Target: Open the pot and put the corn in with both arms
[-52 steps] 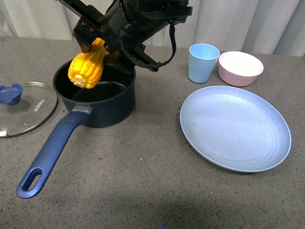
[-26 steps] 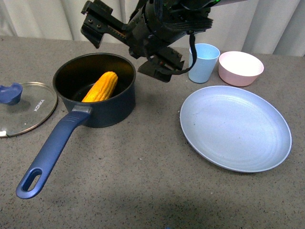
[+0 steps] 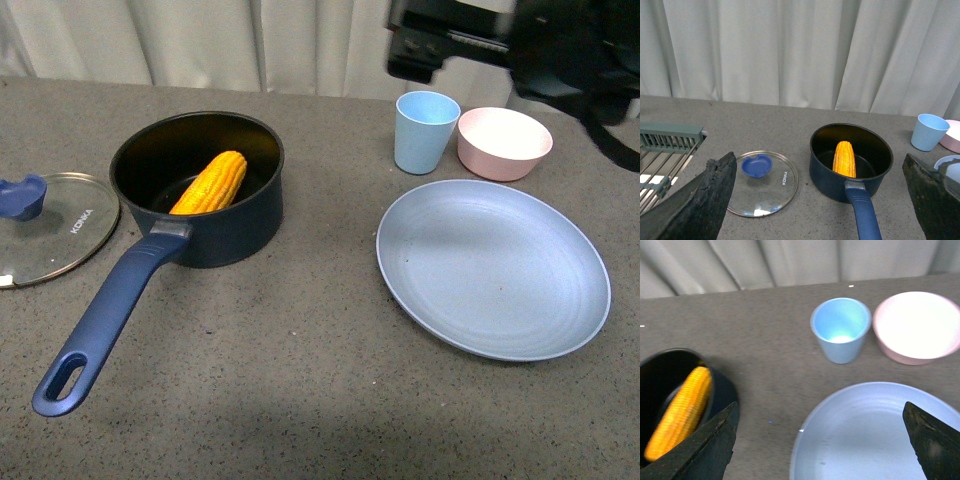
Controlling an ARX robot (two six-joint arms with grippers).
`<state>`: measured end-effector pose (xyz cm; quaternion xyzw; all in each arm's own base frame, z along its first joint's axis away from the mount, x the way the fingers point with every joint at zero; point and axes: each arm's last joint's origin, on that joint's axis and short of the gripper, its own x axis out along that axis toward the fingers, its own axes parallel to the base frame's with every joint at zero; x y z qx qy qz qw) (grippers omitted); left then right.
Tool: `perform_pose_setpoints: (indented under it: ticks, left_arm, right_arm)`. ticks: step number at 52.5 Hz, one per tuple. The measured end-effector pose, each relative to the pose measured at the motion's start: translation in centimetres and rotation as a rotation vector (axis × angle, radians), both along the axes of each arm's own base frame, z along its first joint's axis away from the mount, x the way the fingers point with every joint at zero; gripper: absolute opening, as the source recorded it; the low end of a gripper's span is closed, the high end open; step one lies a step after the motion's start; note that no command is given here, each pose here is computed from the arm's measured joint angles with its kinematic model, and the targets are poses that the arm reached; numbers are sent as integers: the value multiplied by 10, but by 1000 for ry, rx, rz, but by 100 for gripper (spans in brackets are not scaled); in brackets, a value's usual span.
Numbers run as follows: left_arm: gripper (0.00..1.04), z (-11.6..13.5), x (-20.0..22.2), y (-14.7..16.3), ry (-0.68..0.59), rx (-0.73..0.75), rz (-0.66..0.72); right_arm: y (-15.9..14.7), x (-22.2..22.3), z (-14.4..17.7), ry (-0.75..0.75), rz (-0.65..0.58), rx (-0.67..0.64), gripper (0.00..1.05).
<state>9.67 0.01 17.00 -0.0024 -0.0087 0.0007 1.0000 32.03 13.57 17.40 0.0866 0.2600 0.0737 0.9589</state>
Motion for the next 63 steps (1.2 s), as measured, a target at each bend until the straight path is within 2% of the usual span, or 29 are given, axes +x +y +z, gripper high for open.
perform_pose_setpoints:
  ticks: [11,15,17,20,27,42,45,51,55,63]
  left_arm:
    - [98,0,0,0,0,0,0]
    - [98,0,0,0,0,0,0]
    - [98,0,0,0,0,0,0]
    - [98,0,0,0,0,0,0]
    - [98,0,0,0,0,0,0]
    - [98,0,0,0,0,0,0]
    - [98,0,0,0,0,0,0]
    - [98,0,0,0,0,0,0]
    - [98,0,0,0,0,0,0]
    - [98,0,0,0,0,0,0]
  right_arm:
    - [-51,-45,8,-67,-71,-65,96]
    - [-67,-61,11,-116,-114,-96,95]
    - [-75,-67,10,-186,-133,-110,91]
    - [-87,-83,6,-341,-151,-132,81]
    - [-100,-108,6,-504,-153,-149,59]
    - [-116,-138,-1,-510,-143,-171,15]
    - [-119,-144,-4,-518,-147,-172,2]
    - [-124,-157,-14,-503,-147,-178,1]
    - [-130,-162,-13,-506,-123,-170,1]
    - [-135,-172,-12,-512,-150,-176,1]
